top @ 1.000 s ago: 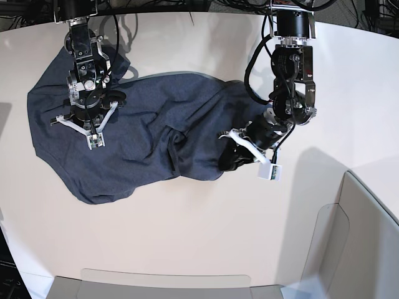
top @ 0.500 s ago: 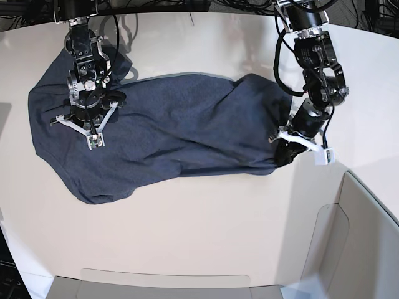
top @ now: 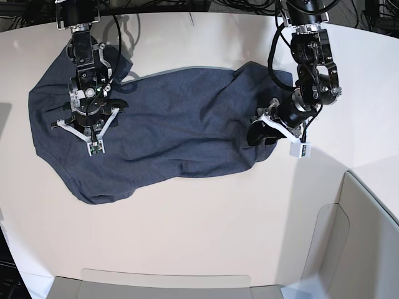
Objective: Layout the t-shirt on the table in an organized manner, then fold the t-shirt properly
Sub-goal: 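Pull the shirt taut between both grippers, left gripper moving outward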
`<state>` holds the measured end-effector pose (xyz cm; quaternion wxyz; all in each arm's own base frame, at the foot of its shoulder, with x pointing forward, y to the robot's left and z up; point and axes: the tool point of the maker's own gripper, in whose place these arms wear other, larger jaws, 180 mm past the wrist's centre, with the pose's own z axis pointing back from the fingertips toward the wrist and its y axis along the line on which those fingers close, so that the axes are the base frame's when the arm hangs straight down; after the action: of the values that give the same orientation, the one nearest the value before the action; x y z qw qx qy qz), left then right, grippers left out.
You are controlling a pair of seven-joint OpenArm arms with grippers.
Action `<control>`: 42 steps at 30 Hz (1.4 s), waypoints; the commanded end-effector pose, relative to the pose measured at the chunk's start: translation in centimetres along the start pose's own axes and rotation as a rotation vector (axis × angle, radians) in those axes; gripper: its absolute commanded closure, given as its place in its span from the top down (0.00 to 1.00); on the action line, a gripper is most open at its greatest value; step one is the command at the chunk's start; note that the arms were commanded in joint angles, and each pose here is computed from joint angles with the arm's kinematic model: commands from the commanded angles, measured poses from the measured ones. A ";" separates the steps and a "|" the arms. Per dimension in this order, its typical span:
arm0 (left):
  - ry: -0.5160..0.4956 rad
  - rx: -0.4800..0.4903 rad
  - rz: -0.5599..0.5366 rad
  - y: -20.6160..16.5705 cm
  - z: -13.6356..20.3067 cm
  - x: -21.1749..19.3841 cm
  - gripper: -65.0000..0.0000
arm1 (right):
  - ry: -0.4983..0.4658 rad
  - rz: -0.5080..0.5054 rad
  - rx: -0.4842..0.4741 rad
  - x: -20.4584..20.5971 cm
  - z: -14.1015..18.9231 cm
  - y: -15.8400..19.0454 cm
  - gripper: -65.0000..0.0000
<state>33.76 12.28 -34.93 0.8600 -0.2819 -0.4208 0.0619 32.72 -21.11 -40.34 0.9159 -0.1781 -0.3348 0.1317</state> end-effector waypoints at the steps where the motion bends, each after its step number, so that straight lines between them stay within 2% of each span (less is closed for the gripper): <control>1: -0.092 0.006 -0.037 0.2 1.3 3.3 0.41 | 0.050 -0.016 0.095 -0.6 -0.1 2.2 0.00; 8: -0.297 0.101 -0.097 1.5 6.9 9.0 0.41 | -0.053 -0.160 0.059 4.2 0.6 0.2 0.00; 11: -0.311 0.140 -0.111 2.0 8.7 8.6 0.41 | -0.109 -0.210 0.040 6.1 1.5 -0.9 0.00; 14: -0.282 0.156 -0.118 2.1 9.4 7.1 0.41 | -0.137 -0.238 0.021 6.6 2.2 -1.9 0.00; 21: -0.158 0.201 -0.077 3.7 10.4 1.6 0.41 | -0.121 -0.285 -0.030 5.1 2.6 -4.3 0.00; 29: -0.051 0.219 -0.068 3.8 11.6 -2.6 0.41 | -0.195 -0.257 -0.084 3.8 7.7 -5.4 0.00; 32: -0.034 0.226 -0.059 4.0 11.8 -3.2 0.41 | -0.171 -0.234 -0.086 2.2 8.4 -5.2 0.00; 42: -0.019 0.237 -0.047 4.3 12.0 -3.9 0.41 | 0.005 -0.092 -0.066 -5.8 9.3 -4.4 0.00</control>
<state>22.42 19.58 -34.85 0.8907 -0.1667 -0.4118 0.0968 22.04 -24.33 -36.49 0.9263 -0.1764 -0.3242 0.0755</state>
